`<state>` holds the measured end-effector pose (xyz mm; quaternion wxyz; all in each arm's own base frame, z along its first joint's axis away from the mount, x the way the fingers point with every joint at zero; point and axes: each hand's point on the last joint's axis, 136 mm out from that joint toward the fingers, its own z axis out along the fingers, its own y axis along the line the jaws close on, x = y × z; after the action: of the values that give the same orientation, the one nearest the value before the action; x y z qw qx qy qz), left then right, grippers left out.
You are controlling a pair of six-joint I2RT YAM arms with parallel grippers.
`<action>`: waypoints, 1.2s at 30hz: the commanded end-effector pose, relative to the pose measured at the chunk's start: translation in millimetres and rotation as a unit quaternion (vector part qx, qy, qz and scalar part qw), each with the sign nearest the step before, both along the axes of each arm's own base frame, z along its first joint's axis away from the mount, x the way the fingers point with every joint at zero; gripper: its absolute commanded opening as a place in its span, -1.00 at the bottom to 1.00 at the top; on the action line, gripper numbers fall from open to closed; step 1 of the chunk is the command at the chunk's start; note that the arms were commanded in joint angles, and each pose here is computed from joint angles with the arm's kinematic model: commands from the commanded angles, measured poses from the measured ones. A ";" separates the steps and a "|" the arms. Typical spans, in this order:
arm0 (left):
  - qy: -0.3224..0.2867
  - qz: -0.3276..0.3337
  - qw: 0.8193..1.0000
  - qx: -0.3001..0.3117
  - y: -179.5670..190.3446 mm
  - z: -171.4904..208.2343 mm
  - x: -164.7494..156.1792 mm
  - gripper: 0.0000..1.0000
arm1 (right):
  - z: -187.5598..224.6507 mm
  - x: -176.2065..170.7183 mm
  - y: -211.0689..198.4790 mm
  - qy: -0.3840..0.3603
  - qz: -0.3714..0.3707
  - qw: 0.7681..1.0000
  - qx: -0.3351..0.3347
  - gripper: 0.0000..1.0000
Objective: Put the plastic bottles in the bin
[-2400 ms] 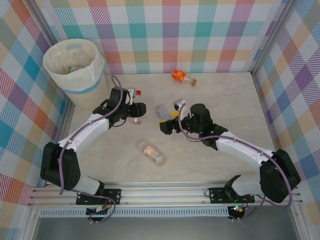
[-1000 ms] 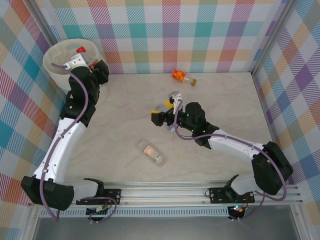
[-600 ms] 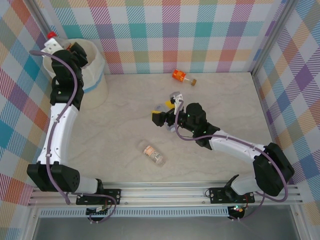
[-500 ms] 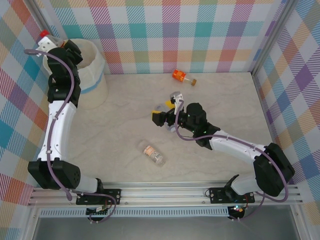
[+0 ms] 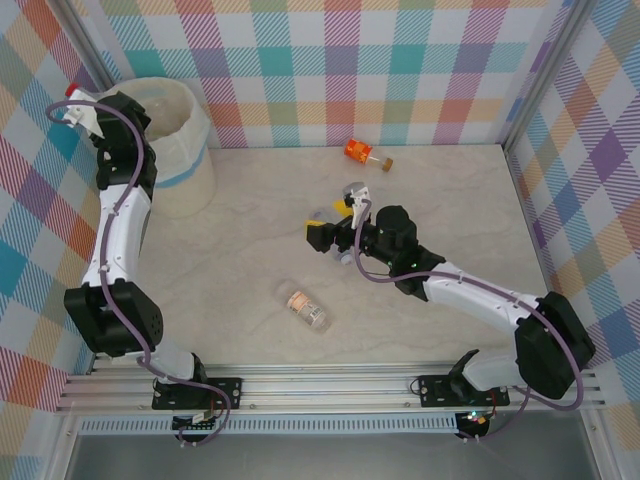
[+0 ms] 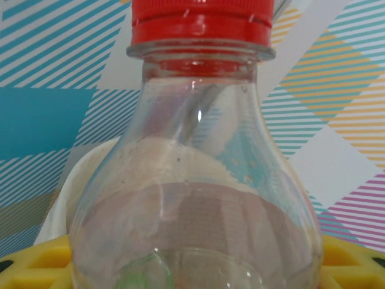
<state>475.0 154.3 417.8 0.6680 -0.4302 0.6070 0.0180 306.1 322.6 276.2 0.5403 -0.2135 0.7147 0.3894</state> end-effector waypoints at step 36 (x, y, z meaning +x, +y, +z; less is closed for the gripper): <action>0.054 -0.130 0.986 -0.086 -46.5 -12.1 -45.2 1.00 | -32.8 7.6 -47.2 0.037 -0.117 0.990 -0.075 0.99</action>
<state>438.1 133.2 411.7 0.6045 -0.4205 0.6749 -0.0474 311.7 286.0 245.9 0.5280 -0.1601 0.7745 0.3094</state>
